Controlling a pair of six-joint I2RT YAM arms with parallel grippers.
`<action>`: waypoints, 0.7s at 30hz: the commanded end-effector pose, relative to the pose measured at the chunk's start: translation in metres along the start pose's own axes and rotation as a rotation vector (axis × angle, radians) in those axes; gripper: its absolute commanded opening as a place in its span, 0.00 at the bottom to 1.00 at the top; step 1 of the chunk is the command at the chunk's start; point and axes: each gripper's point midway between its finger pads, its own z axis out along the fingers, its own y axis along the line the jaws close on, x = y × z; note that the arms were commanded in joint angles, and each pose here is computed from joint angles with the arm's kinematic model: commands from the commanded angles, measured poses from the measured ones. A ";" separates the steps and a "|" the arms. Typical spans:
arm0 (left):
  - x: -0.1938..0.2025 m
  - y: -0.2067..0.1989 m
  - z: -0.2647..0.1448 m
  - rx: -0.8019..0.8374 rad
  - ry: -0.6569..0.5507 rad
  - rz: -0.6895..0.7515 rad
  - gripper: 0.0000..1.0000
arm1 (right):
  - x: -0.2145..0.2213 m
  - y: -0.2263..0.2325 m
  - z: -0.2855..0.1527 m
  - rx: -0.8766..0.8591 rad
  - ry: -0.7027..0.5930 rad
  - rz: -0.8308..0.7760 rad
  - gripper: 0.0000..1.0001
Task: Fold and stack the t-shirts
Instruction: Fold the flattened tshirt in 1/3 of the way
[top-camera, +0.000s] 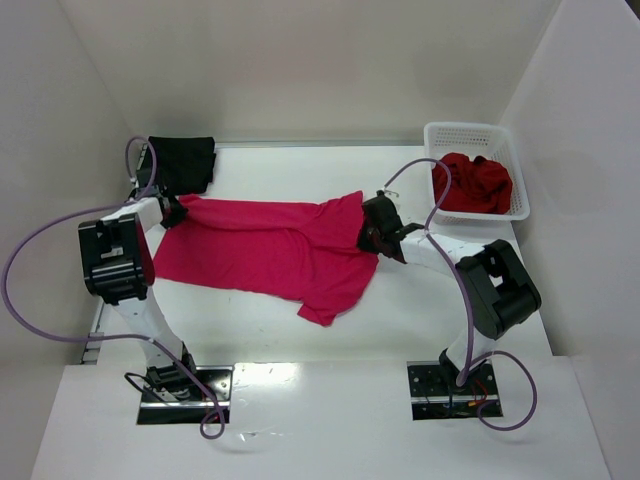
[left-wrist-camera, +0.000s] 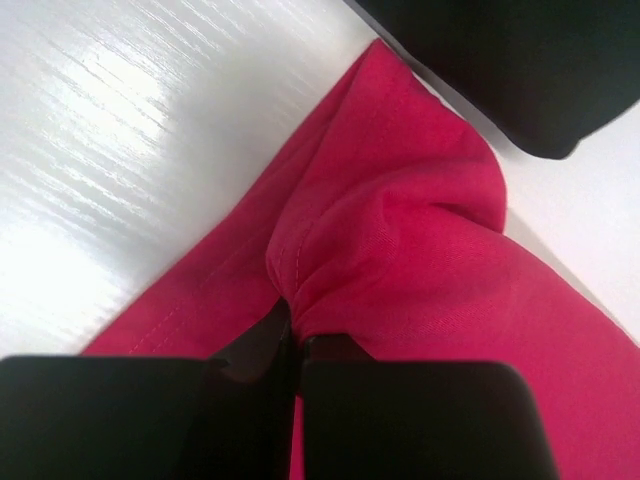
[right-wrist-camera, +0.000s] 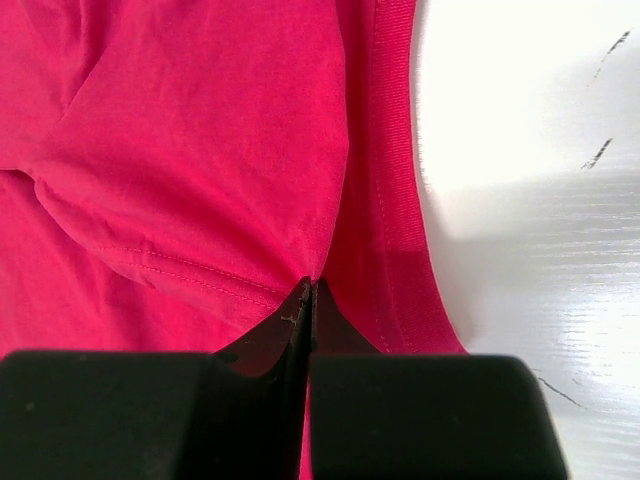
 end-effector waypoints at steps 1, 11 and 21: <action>-0.011 0.000 -0.012 0.021 -0.030 0.018 0.00 | 0.000 0.006 0.003 -0.030 -0.022 -0.020 0.00; -0.023 0.005 -0.022 -0.045 -0.046 -0.024 0.45 | 0.004 0.006 0.002 -0.045 -0.014 -0.029 0.01; -0.062 0.014 -0.049 -0.105 -0.160 -0.055 0.82 | -0.004 0.013 -0.004 -0.070 -0.031 -0.034 0.32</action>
